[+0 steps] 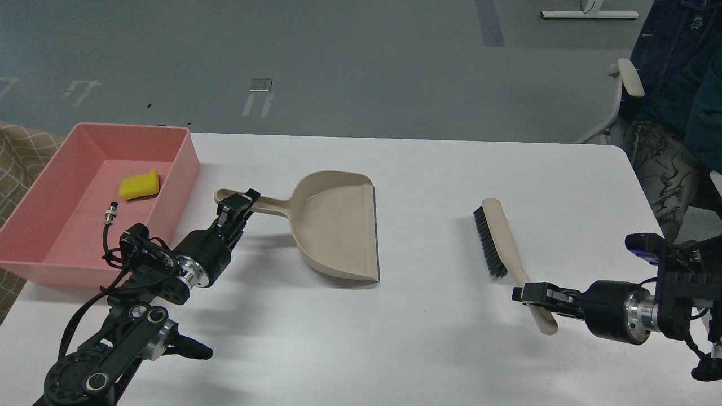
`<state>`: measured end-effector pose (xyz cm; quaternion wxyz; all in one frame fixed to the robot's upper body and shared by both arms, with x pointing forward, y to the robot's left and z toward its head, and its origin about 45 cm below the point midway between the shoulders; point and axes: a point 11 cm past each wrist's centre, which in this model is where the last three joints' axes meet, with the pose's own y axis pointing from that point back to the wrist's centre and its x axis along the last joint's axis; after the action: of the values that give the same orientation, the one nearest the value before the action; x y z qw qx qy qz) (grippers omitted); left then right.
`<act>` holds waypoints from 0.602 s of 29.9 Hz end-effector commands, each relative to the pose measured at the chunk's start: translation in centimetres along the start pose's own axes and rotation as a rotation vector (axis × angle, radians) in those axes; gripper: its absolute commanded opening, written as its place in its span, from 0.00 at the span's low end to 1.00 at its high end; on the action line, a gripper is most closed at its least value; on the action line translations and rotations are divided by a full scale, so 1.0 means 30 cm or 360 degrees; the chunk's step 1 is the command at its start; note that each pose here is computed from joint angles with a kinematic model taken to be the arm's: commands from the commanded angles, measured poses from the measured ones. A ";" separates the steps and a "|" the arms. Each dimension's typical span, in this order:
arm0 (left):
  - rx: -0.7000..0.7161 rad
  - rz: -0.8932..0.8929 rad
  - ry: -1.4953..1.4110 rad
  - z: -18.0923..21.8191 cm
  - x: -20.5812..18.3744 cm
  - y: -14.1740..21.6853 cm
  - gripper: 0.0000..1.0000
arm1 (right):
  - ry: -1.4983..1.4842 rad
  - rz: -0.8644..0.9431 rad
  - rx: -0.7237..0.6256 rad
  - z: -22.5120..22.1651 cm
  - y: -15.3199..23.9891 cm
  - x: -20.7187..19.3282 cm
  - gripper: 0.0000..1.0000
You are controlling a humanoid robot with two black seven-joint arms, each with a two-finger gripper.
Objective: Sweep and dump garbage into bin
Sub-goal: 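Lower the dustpan back onto the table with the left gripper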
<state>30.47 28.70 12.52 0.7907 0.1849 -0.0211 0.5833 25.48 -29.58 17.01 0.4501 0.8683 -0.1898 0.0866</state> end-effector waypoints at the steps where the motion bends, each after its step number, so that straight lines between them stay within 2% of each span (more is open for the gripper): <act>1: 0.0033 -0.0071 0.0002 -0.022 -0.047 0.003 1.00 | -0.0008 -0.0006 -0.0005 0.005 -0.003 -0.007 0.02; 11: 0.0076 -0.0123 0.0006 -0.058 -0.073 0.032 1.00 | -0.0019 -0.0008 -0.0029 0.020 -0.004 -0.010 0.15; 18: 0.0122 -0.0183 0.0013 -0.115 -0.077 0.104 1.00 | -0.0020 -0.0009 -0.0047 0.026 -0.001 -0.014 0.42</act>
<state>26.99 27.82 9.77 0.8152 0.2072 0.0133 0.5407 25.15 -30.06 16.44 0.4596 0.8638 -0.1910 0.0776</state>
